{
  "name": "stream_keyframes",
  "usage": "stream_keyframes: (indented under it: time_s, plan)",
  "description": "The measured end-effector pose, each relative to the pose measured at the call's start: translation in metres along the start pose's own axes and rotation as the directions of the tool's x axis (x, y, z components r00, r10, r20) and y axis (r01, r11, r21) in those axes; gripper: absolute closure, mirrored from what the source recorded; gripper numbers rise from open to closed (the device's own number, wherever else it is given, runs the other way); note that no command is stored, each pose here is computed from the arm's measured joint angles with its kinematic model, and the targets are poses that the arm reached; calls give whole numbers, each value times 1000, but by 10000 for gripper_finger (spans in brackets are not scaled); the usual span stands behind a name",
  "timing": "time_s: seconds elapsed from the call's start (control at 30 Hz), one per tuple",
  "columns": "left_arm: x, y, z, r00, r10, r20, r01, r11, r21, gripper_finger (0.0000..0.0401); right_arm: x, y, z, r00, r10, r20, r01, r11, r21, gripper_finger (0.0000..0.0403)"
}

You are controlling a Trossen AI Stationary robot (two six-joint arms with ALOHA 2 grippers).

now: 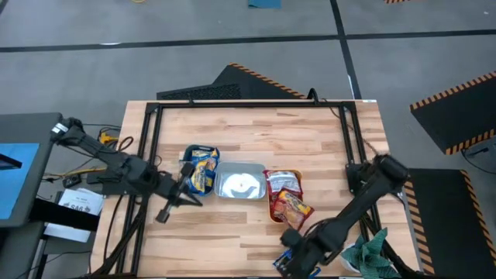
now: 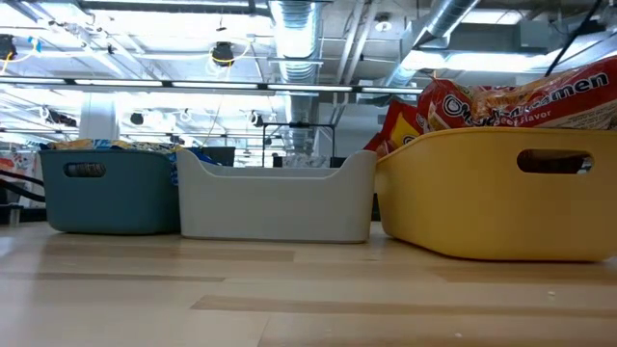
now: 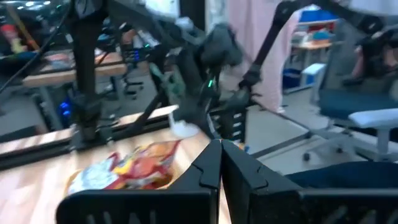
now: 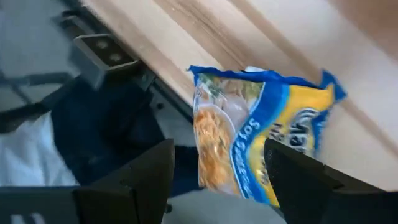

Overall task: Sort Maruchan noodles
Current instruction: Put the top blue noodle pack into the green bin, then put the blue noodle pack into the green bin

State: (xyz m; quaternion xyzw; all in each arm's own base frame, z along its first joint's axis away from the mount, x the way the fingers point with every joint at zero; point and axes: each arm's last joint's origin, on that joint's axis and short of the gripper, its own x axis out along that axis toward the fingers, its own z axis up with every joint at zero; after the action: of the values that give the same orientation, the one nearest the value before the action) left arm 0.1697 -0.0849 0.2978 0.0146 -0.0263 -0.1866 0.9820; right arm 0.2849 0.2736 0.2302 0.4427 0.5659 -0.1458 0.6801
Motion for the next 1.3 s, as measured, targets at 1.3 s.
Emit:
stream_keyframes:
  time_s: [1.3]
  plan:
    - [-21, -36, -1, 997, -10, -79, 13, 999, 36, 401, 86, 30, 2, 838, -544, -44, 539, 811, 230, 219]
